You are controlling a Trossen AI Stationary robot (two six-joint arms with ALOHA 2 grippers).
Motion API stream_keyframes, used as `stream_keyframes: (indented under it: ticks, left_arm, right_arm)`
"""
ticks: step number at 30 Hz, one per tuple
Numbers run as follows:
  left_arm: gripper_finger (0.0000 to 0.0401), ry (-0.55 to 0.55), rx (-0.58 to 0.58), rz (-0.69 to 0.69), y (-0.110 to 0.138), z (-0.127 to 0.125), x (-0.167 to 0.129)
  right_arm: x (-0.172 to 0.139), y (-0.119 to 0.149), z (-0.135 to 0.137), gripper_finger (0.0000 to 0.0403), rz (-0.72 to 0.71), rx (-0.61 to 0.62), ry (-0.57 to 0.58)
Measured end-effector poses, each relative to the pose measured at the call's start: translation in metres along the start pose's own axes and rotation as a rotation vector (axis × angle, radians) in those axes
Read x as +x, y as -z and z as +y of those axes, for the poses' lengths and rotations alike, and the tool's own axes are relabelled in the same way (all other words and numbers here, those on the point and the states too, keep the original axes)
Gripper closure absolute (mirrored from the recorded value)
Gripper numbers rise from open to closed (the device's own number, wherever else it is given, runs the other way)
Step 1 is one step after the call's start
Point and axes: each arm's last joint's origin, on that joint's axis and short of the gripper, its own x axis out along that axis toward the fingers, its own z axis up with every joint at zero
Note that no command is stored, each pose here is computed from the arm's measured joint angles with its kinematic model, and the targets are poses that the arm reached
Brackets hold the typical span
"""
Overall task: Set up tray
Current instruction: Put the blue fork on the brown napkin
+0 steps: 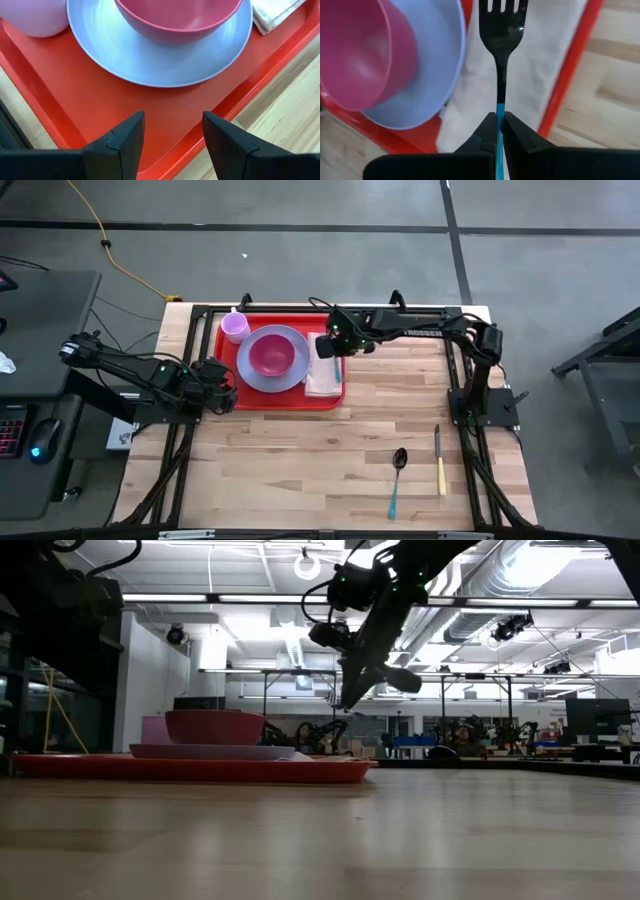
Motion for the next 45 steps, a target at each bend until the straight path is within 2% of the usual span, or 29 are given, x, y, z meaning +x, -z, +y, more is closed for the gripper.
stream_keyframes:
  ticks: [8,17,32,45]
  left_arm:
    - [0.0174,-0.008,0.012,0.003,0.0,0.001,0.0]
    - [0.0174,-0.021,0.02,0.008,0.001,0.002,0.0]
    - [0.0174,-0.02,0.02,0.008,0.001,0.002,0.0]
    - [0.0174,-0.02,0.02,0.009,0.001,0.002,0.0]
  right_arm:
    - [0.016,0.006,0.013,0.0402,-0.031,0.092,-0.071]
    - [0.037,0.013,0.013,0.0402,-0.034,0.172,-0.035]
    - [0.069,0.018,0.004,0.0401,0.015,0.194,0.026]
    - [0.069,0.007,-0.003,0.0402,-0.01,0.208,0.04]
